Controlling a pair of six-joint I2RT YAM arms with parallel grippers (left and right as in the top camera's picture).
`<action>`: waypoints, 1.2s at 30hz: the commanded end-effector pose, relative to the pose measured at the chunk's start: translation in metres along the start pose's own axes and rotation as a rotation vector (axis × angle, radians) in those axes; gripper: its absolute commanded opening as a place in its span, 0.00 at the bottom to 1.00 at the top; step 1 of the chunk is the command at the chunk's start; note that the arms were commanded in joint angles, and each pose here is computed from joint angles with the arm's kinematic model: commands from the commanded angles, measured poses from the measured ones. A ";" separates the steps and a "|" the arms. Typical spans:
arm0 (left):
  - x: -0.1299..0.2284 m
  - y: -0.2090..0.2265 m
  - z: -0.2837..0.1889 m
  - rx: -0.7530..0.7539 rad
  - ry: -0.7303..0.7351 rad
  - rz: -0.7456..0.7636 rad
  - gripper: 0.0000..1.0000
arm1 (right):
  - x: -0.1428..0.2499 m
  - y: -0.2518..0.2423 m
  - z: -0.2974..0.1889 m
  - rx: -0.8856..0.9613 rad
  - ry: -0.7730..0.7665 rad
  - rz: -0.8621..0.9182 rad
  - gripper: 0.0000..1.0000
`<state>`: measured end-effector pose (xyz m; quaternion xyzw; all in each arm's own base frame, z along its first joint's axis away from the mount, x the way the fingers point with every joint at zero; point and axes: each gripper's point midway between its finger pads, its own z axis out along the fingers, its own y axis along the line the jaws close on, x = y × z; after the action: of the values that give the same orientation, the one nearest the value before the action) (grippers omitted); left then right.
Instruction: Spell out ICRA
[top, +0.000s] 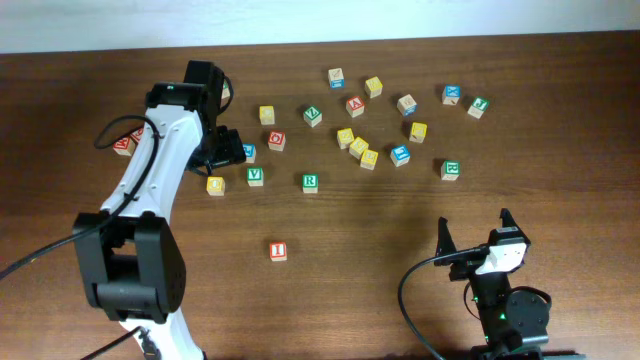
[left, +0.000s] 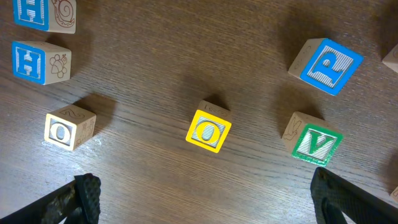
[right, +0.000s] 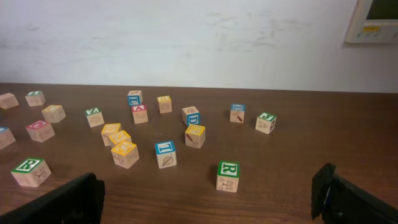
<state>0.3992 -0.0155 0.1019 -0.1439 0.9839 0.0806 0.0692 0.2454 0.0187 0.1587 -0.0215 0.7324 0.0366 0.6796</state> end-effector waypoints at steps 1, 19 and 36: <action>0.003 0.001 0.004 -0.009 0.016 0.018 0.99 | 0.003 0.000 0.000 0.004 0.005 -0.001 0.98; 0.009 -0.012 0.007 0.065 0.046 0.070 0.99 | 0.003 0.000 0.000 0.004 0.005 -0.001 0.98; 0.056 -0.111 -0.007 0.288 0.050 0.512 1.00 | 0.003 0.000 0.000 0.004 0.005 -0.001 0.98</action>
<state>0.3852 -0.1252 0.0912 0.0897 0.9933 -0.0518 0.0515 0.2454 0.0187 0.1587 -0.0215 0.7324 0.0366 0.6796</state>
